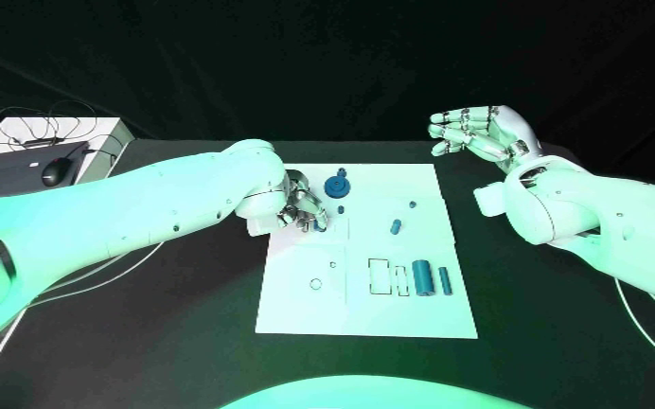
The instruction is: Assemble the parts on the task board
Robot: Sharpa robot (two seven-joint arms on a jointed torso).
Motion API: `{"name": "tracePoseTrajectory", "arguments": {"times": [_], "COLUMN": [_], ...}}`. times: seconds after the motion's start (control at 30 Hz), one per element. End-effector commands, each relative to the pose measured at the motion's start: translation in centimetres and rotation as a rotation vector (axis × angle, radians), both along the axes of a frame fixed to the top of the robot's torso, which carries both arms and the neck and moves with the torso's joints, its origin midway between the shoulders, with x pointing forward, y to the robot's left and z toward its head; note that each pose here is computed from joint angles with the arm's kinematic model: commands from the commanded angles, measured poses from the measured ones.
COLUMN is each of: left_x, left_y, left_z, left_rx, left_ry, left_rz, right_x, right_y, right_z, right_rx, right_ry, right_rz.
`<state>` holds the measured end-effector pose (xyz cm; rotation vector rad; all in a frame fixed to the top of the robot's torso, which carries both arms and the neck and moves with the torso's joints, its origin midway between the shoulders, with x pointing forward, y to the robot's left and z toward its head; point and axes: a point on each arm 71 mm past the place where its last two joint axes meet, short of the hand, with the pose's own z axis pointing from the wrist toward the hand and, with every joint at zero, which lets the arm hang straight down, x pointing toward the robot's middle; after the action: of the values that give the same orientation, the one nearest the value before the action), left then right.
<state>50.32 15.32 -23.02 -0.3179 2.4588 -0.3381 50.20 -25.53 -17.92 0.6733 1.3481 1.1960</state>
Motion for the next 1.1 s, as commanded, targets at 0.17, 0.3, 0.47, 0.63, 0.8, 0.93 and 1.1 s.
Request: {"name": "tracePoseTrajectory", "arguments": {"times": [0.17, 0.3, 0.47, 0.63, 0.8, 0.93, 1.1], "left_x": [-0.19, -0.26, -0.31, -0.32, -0.33, -0.34, -0.36], "left_y": [-0.56, -0.72, -0.88, -0.95, -0.99, -1.02, -1.15], "left_z": [-0.10, -0.12, -0.13, -0.14, -0.13, -0.12, -0.11], "left_rx": [0.003, 0.005, 0.006, 0.007, 0.006, 0.006, 0.005], "left_ry": [0.017, 0.023, 0.028, 0.029, 0.028, 0.027, 0.026], "left_rz": [-0.032, -0.042, -0.050, -0.052, -0.053, -0.054, -0.056], "right_x": [-0.07, -0.06, -0.05, -0.05, -0.04, -0.03, -0.04], "right_y": [0.18, 0.18, 0.21, 0.21, 0.18, 0.17, 0.20], "right_z": [0.07, 0.06, 0.04, 0.03, 0.02, 0.01, 0.00], "right_rx": [0.008, 0.008, 0.008, 0.008, 0.007, 0.006, 0.006], "right_ry": [0.000, 0.001, 0.003, 0.005, 0.006, 0.007, 0.008], "right_rz": [0.020, 0.020, 0.022, 0.023, 0.023, 0.023, 0.025]}}
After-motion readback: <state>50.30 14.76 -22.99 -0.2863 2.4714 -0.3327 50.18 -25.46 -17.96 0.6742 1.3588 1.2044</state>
